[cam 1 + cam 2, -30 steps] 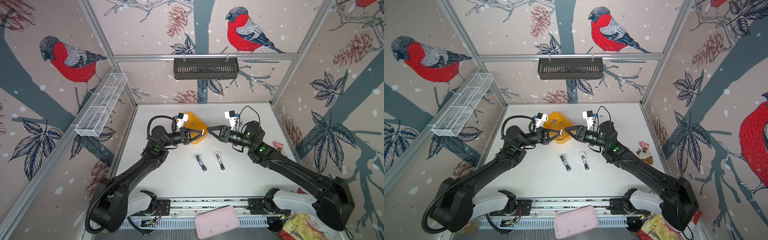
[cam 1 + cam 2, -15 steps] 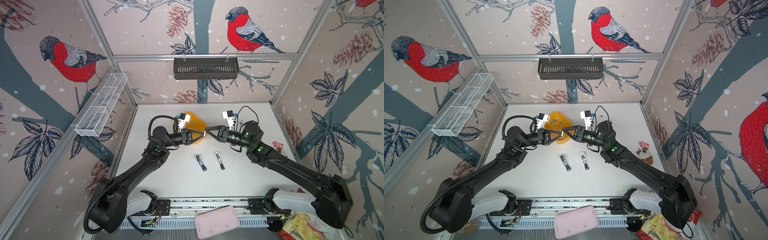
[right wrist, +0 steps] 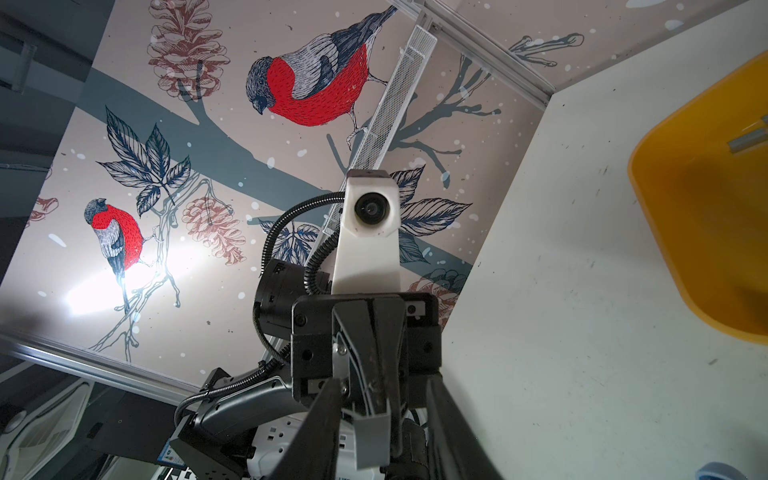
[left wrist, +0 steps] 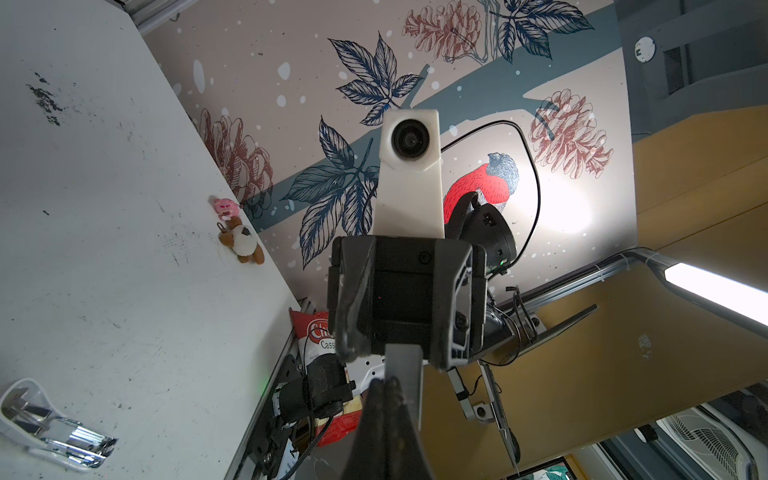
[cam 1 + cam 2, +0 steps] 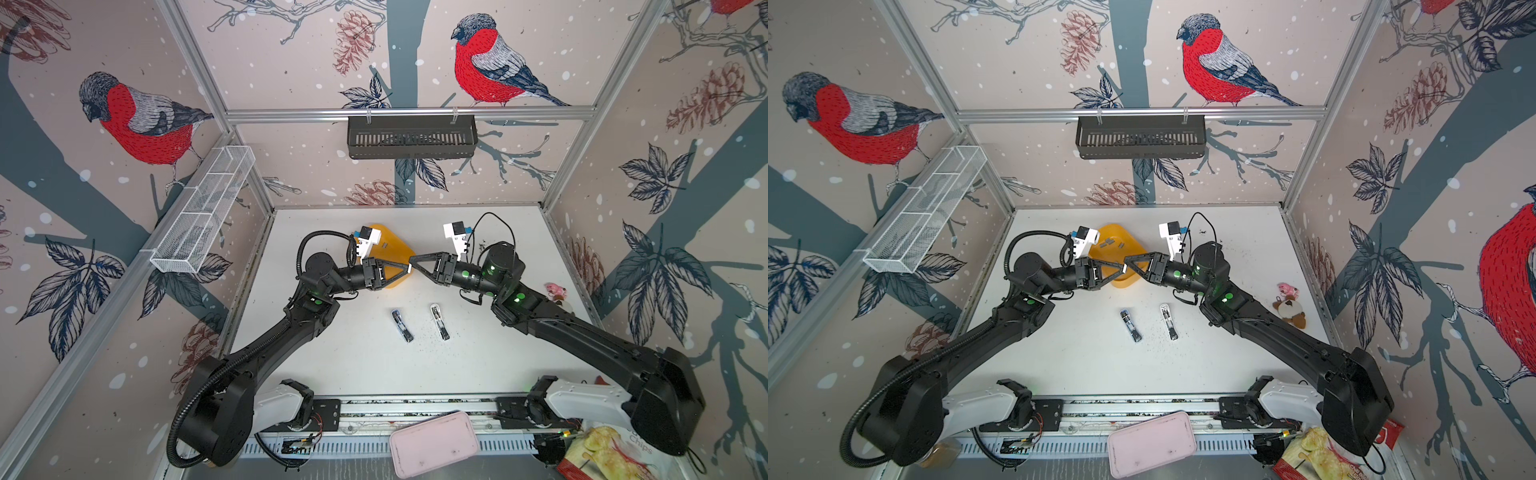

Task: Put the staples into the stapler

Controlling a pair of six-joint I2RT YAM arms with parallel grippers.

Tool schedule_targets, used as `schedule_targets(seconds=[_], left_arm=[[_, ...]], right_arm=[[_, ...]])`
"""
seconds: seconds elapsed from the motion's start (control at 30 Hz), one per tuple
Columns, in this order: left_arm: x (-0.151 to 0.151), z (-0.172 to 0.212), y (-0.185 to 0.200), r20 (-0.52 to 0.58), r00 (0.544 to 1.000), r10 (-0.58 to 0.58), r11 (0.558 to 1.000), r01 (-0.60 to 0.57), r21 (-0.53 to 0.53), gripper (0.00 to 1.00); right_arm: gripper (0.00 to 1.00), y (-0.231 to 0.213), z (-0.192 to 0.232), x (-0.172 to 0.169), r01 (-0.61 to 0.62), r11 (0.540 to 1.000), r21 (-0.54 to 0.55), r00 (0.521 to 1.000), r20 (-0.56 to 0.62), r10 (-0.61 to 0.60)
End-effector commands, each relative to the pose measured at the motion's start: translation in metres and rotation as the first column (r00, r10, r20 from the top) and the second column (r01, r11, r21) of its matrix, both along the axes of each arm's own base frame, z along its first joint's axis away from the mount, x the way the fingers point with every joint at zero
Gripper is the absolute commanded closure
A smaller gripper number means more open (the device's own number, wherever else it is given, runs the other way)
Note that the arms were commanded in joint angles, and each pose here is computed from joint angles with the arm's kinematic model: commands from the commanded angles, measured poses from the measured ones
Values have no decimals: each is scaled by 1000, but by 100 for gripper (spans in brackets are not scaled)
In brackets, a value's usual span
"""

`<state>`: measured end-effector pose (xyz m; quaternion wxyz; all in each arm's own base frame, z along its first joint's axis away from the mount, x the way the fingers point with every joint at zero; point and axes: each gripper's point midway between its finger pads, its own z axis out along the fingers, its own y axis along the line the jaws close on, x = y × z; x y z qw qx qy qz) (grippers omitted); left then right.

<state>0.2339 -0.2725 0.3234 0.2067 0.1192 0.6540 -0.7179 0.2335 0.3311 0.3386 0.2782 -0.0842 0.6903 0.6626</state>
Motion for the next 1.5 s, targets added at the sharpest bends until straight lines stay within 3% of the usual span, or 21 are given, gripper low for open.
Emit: schedule_targets(seconds=[0.0,1.47], left_arm=[[-3,5,0,36,999,-12,1000,12,-9,100],[-3,6,-1,31,999,-12,1000,13,-11,100]], right_arm=[[65,1,11,-3,-15,999,30,999,31,14],[84,5,11,-4,-23,999,28,999,31,22]])
